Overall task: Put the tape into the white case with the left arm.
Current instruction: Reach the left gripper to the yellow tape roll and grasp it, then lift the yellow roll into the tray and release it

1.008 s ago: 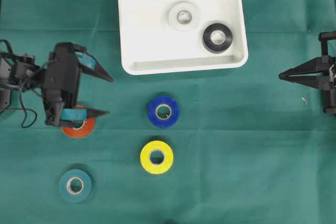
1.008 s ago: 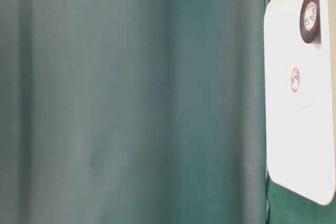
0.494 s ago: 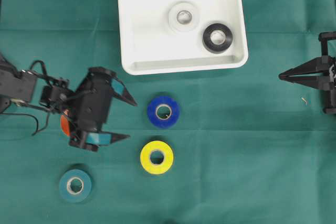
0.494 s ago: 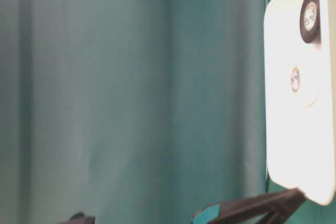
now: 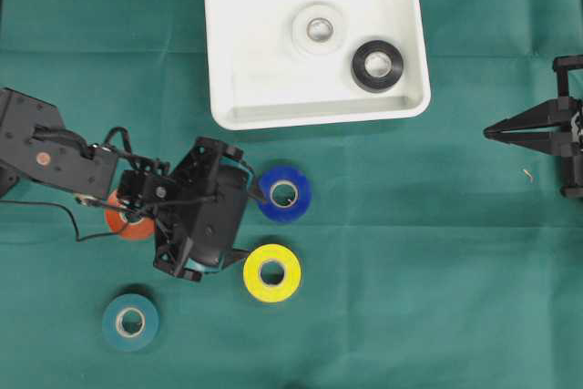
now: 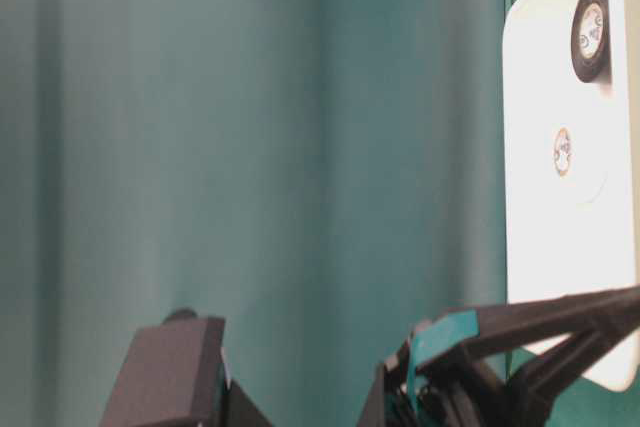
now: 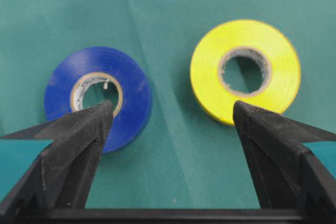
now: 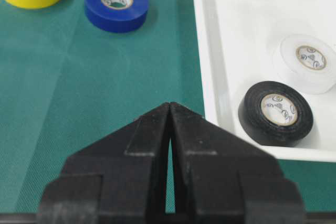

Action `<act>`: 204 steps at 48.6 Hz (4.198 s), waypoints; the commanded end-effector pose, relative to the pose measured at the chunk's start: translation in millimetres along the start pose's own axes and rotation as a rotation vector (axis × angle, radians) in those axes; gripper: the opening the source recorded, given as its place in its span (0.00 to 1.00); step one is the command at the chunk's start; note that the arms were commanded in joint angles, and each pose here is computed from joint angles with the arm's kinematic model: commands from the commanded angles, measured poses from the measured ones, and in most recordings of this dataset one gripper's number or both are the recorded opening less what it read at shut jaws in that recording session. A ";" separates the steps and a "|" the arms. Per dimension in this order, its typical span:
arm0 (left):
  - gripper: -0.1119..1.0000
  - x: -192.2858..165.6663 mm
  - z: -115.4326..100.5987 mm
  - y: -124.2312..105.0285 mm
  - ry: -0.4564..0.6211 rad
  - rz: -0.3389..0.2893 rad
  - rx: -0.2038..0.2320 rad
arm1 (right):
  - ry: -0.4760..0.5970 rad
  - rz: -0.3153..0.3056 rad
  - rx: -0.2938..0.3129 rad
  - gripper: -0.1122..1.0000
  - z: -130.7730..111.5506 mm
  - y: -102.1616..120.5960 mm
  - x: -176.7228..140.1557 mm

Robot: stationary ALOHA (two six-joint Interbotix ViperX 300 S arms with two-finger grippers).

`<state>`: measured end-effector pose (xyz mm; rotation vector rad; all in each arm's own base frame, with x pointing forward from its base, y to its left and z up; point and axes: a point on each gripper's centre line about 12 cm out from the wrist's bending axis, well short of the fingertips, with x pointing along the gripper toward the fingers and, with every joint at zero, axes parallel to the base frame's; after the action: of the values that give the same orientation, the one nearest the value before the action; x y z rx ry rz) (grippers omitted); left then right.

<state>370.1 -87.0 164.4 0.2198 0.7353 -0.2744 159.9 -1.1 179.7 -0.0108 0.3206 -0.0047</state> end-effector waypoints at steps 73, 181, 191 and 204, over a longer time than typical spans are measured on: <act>0.96 81.0 19.6 -7.2 0.167 -0.069 0.316 | -0.003 -0.001 0.024 0.02 -2.9 -0.2 0.3; 0.32 22.0 51.2 28.2 0.139 -0.014 0.283 | 0.002 -0.001 0.024 0.02 -4.9 -0.1 0.2; 0.32 19.3 46.2 64.5 0.147 0.044 0.223 | 0.000 -0.001 0.024 0.02 -4.2 -0.2 0.2; 0.32 14.7 45.0 110.9 0.132 0.124 0.225 | 0.002 -0.001 0.022 0.02 -4.9 -0.1 0.2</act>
<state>437.2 -8.4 173.0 0.4812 0.8890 -0.2582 156.3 -1.1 170.6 0.0106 0.3375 -0.0081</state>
